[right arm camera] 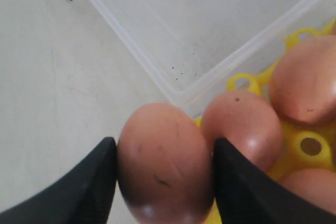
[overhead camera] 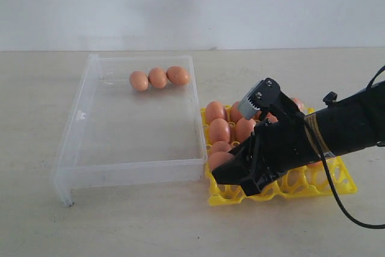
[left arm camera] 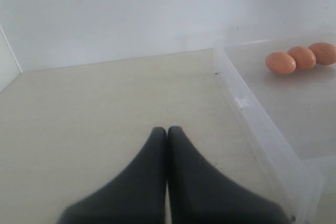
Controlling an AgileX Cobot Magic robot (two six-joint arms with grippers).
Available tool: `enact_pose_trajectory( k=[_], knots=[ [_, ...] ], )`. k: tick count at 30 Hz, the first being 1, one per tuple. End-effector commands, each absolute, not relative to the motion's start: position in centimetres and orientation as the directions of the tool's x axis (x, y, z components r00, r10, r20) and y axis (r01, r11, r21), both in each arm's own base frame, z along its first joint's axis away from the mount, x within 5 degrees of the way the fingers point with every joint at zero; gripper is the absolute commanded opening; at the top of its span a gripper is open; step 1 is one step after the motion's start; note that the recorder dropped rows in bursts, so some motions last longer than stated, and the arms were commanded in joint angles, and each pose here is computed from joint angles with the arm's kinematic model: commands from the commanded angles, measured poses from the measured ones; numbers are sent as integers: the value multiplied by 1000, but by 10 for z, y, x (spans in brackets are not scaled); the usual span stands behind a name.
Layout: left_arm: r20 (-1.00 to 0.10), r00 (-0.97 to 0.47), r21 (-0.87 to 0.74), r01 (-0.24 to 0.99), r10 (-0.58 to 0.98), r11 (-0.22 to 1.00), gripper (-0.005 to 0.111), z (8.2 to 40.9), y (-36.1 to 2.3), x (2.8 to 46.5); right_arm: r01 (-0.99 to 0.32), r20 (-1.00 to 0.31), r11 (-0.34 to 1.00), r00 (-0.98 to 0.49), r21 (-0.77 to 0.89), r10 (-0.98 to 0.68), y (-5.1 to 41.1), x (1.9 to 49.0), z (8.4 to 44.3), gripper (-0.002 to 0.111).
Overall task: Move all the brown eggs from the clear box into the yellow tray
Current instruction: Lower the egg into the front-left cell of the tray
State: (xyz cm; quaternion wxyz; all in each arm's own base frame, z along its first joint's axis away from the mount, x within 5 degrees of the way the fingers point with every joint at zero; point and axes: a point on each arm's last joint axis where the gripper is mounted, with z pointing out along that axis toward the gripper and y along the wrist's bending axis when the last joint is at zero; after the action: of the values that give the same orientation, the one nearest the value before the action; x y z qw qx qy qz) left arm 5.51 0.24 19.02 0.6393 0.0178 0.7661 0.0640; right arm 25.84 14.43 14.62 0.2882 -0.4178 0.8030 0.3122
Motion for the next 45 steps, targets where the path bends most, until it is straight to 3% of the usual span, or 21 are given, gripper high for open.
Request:
enact_pose_trajectory(
  k=[1,24,27,32,34,45],
  knots=[
    [-980,-173,105,-58,94,993,-4,190,2,55,-842,-707,443,-514,308,-486,146,255,140,0],
    [-981,-172,105,-58,94,993,-4,190,2,55,-828,-704,492,-517,268,-487,143,259,143,2],
    [-981,-172,105,-58,94,993,-4,190,2,55,-826,-702,499,-518,262,-489,142,259,143,12],
    [-981,-172,105,-58,94,993,-4,190,2,55,-816,-704,509,-531,274,-471,143,260,143,44],
    [-981,-172,105,-58,94,993,-4,190,2,55,-813,-706,513,-534,277,-466,143,260,144,51],
    [-980,-175,105,-57,94,993,-4,190,2,55,-796,-698,510,-567,326,-438,144,258,145,53]
  ],
)
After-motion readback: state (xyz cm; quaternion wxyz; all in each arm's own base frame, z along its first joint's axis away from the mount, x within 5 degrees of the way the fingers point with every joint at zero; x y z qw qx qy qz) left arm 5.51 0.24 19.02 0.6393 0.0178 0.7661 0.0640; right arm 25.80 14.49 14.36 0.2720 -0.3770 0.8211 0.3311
